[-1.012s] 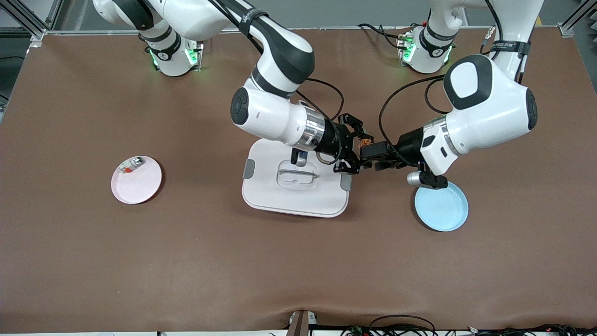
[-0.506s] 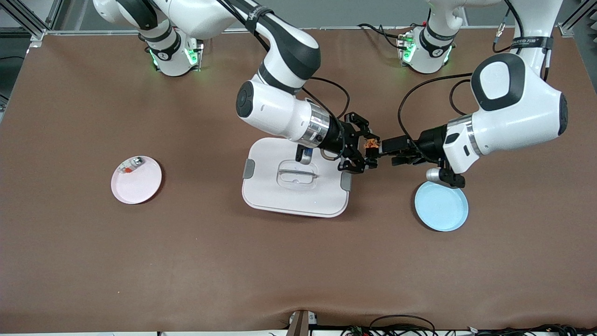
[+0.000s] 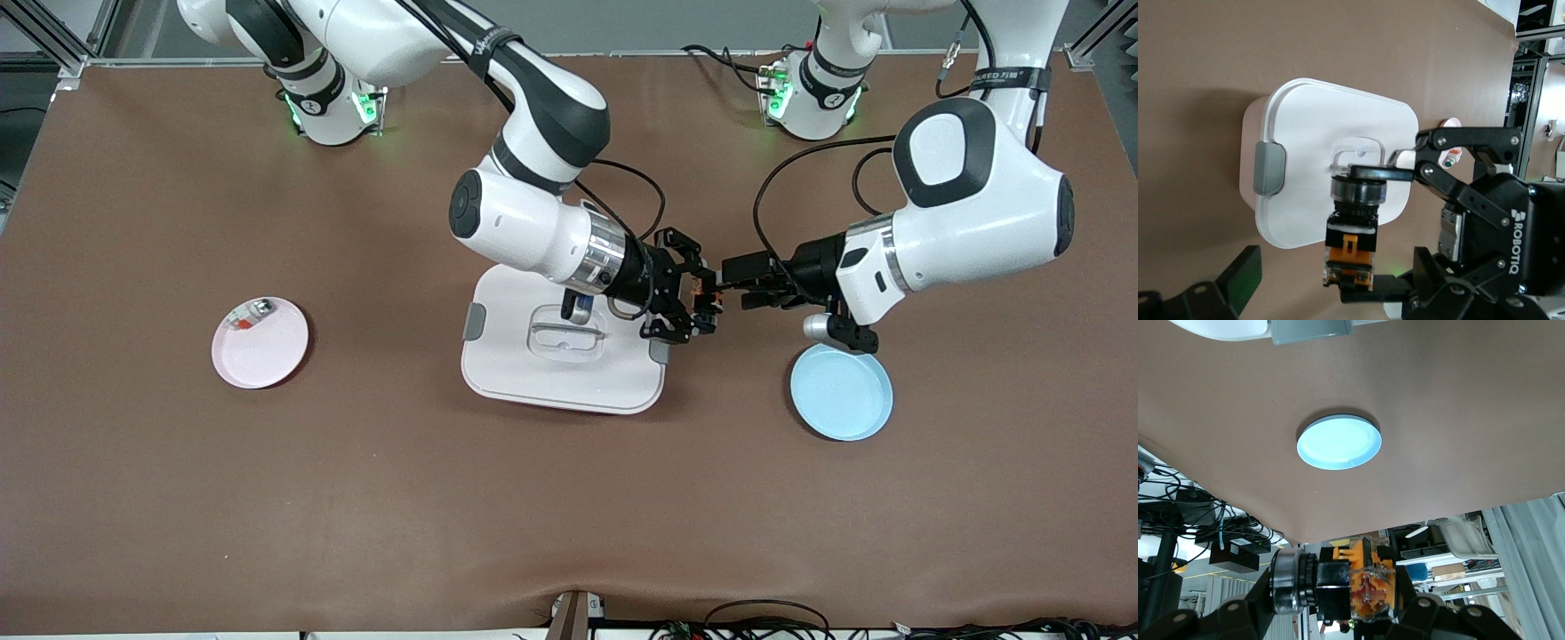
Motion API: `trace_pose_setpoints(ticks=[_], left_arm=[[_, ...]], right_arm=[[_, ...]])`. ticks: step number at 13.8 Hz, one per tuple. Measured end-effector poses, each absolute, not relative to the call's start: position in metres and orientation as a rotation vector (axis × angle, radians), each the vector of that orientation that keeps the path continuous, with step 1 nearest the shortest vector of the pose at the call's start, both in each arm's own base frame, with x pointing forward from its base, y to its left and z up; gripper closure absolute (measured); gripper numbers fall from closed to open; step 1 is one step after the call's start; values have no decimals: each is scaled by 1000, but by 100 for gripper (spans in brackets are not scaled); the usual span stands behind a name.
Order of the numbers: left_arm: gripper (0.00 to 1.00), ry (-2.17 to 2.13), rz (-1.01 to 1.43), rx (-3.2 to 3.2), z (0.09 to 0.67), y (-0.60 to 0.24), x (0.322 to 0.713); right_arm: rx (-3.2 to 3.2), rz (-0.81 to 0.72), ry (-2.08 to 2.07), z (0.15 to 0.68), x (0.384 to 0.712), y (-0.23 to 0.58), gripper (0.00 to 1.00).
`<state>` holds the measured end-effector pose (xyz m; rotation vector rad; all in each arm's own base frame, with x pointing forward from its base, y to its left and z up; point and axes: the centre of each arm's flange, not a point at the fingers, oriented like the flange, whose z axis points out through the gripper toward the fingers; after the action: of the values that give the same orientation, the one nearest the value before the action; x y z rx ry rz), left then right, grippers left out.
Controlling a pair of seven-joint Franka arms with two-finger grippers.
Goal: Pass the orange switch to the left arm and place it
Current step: 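Close the left gripper on the switch held by the right gripper, then open the right gripper and pull the left gripper away with the switch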
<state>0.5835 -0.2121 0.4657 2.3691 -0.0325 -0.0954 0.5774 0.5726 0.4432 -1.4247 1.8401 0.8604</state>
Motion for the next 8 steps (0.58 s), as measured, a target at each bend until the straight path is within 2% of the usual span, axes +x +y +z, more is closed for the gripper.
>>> trace_pose_setpoints(ticks=[8], left_arm=[[0,-68,-95,2369,457,-212,583]], right_arm=[[-1389,874,1852,444,581,575,28]])
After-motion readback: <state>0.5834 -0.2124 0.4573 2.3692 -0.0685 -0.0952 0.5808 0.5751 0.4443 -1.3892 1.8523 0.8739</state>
